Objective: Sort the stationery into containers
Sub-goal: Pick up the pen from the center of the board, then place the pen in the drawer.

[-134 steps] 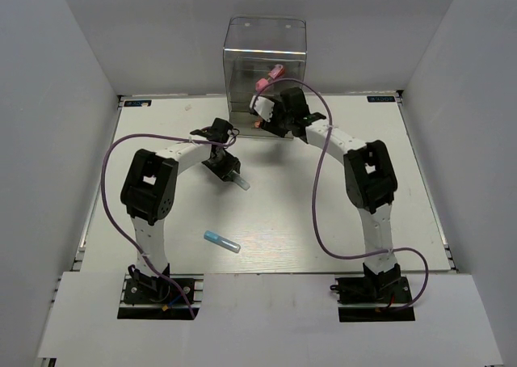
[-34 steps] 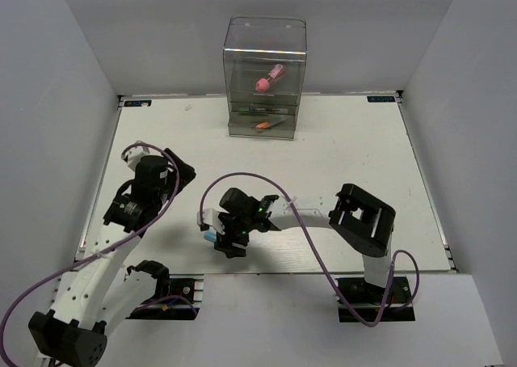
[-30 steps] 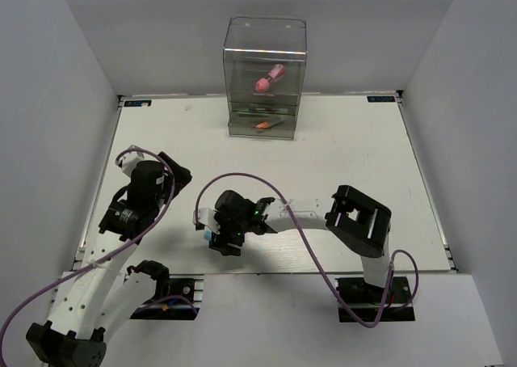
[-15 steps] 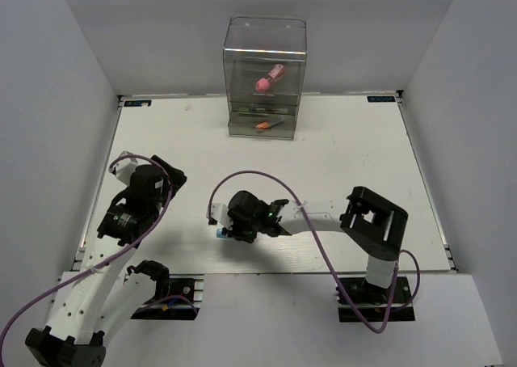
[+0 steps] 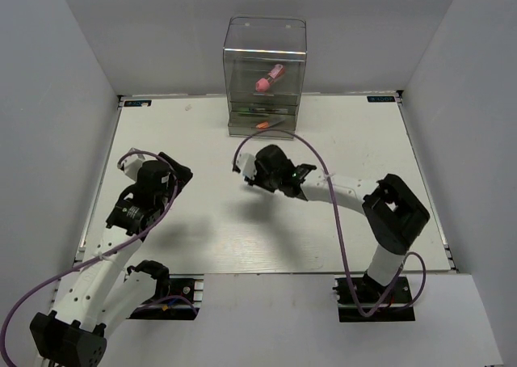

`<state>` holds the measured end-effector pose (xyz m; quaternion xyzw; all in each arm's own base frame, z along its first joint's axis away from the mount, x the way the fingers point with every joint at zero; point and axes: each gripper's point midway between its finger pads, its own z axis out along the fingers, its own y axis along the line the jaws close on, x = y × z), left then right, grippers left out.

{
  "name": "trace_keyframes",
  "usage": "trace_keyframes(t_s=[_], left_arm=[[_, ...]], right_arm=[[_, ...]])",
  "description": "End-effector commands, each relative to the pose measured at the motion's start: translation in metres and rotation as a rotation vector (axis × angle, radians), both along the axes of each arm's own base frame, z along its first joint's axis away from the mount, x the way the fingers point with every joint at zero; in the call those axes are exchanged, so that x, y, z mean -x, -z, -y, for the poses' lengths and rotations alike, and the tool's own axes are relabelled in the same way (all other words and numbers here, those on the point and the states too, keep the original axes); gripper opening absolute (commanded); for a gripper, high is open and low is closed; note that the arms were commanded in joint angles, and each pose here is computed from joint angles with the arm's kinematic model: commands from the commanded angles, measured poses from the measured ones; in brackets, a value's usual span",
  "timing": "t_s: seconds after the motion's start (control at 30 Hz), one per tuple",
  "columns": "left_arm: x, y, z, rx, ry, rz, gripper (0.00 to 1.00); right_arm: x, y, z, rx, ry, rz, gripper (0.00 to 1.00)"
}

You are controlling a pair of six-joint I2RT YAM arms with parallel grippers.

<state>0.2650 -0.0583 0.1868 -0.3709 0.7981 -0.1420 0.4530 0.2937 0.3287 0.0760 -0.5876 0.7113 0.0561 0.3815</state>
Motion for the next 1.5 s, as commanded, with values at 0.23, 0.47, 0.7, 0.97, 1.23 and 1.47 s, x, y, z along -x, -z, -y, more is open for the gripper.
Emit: trace_keyframes(t_s=[0.23,0.47,0.7,0.97,1.23,1.47], left_arm=[[-0.003,0.007,0.009,0.031,0.03,0.015,1.0],[-0.005,0.007,0.009,0.034,0.031,0.024,1.0],[-0.012,0.013,0.015,0.041,0.047,0.007,1.0],[-0.019,0.016,0.022,0.043,0.068,-0.001,1.0],[-0.026,0.013,0.026,0.042,0.08,0.001,1.0],[-0.028,0.014,0.026,0.042,0.08,0.001,1.0]], right_arm=[[-0.153,-0.081,-0.004,-0.016,-0.022,0.318,0.0],[-0.211,-0.088,-0.018,0.006,-0.12,0.387,0.0],[-0.246,-0.071,-0.013,0.07,-0.176,0.455,0.0],[-0.271,-0.051,0.001,0.11,-0.144,0.444,0.0],[-0.268,-0.043,0.011,0.111,-0.144,0.401,0.5],[-0.259,-0.065,0.008,0.024,-0.142,0.374,0.55]])
